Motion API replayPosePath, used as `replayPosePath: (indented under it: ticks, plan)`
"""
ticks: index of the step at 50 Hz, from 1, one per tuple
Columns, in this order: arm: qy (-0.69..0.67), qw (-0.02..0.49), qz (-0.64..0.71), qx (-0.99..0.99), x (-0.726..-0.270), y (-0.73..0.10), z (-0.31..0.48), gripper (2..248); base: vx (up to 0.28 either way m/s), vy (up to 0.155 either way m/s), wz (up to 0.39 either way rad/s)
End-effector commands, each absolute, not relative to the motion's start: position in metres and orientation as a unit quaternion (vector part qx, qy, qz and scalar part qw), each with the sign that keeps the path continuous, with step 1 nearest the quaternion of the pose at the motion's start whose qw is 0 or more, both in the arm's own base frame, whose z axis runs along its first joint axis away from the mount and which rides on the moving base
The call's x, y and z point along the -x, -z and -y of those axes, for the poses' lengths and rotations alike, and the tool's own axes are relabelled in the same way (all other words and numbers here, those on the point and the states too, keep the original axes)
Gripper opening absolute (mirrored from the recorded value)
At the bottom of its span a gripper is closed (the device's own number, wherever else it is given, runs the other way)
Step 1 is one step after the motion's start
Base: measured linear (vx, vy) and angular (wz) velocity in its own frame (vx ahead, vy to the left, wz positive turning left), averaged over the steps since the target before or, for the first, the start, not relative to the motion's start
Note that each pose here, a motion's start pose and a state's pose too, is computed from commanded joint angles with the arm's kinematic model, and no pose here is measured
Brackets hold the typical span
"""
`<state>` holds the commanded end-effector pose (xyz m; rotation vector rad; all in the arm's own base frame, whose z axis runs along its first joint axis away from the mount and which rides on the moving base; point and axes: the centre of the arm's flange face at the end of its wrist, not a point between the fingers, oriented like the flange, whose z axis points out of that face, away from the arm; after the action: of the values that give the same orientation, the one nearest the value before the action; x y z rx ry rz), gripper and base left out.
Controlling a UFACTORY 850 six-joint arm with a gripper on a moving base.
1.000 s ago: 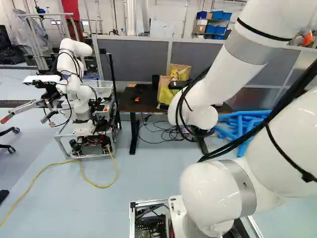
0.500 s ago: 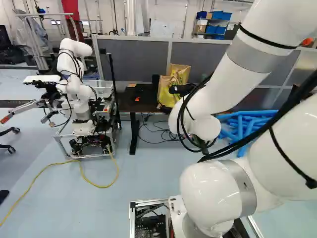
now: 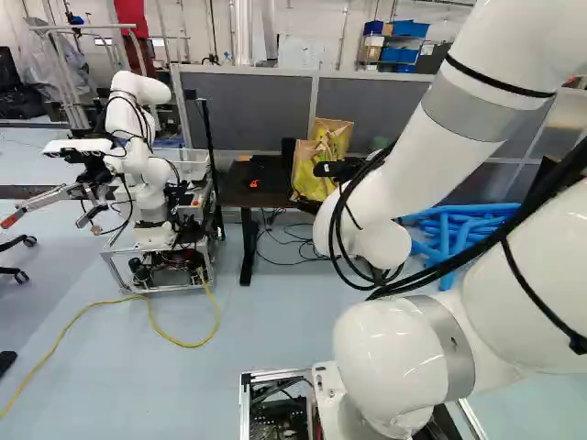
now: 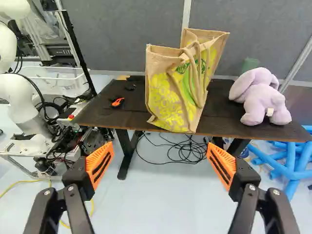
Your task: Pick up the bag on the ground and place it on the table
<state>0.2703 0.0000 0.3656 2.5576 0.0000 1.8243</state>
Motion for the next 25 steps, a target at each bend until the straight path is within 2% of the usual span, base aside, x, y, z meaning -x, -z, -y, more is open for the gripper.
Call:
replayPosePath:
  ticks: [25]
  plan:
    - [-0.581,0.0,0.0,-0.814,-0.2703,-0.3656,0.0,247,0.0,0.0,0.0]
